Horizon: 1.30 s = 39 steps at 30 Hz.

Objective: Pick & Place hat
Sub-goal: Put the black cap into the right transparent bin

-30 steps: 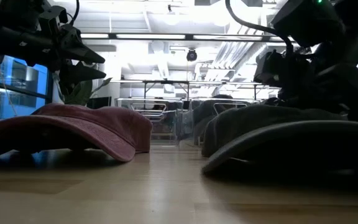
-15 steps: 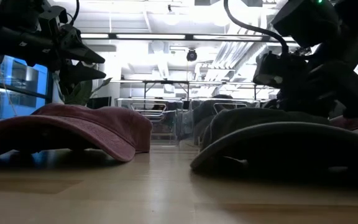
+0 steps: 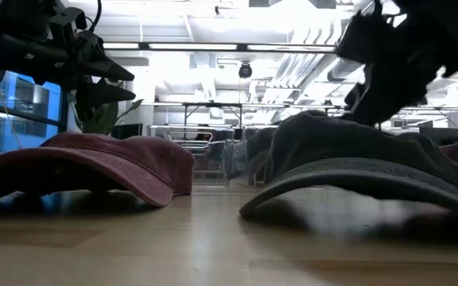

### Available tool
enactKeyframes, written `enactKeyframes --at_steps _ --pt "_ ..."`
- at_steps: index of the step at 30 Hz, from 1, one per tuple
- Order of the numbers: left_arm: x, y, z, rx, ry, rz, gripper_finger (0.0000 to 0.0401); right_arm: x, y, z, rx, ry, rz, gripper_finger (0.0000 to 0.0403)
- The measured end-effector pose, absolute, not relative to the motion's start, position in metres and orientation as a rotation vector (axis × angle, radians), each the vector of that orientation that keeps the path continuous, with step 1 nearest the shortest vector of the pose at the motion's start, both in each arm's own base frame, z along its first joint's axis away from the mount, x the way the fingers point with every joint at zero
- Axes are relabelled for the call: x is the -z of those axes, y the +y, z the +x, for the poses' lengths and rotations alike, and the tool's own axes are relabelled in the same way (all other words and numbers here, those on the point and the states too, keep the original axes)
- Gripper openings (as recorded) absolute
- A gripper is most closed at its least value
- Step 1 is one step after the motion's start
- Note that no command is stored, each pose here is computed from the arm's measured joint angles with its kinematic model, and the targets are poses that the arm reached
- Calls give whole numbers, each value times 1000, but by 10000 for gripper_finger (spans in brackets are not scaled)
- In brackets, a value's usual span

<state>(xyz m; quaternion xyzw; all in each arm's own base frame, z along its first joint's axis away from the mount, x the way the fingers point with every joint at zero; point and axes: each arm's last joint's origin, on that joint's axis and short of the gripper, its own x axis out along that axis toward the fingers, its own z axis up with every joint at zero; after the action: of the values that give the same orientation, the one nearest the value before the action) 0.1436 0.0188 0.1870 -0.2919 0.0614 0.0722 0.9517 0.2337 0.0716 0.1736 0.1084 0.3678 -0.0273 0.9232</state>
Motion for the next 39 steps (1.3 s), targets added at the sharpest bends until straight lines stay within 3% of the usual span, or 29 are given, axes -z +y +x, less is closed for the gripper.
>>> enactKeyframes --at_steps 11,39 --pt "-187 19 144 -147 125 -593 172 -208 66 217 26 630 255 36" --pt "-187 19 144 -147 126 -593 172 -229 66 210 -99 524 237 36"
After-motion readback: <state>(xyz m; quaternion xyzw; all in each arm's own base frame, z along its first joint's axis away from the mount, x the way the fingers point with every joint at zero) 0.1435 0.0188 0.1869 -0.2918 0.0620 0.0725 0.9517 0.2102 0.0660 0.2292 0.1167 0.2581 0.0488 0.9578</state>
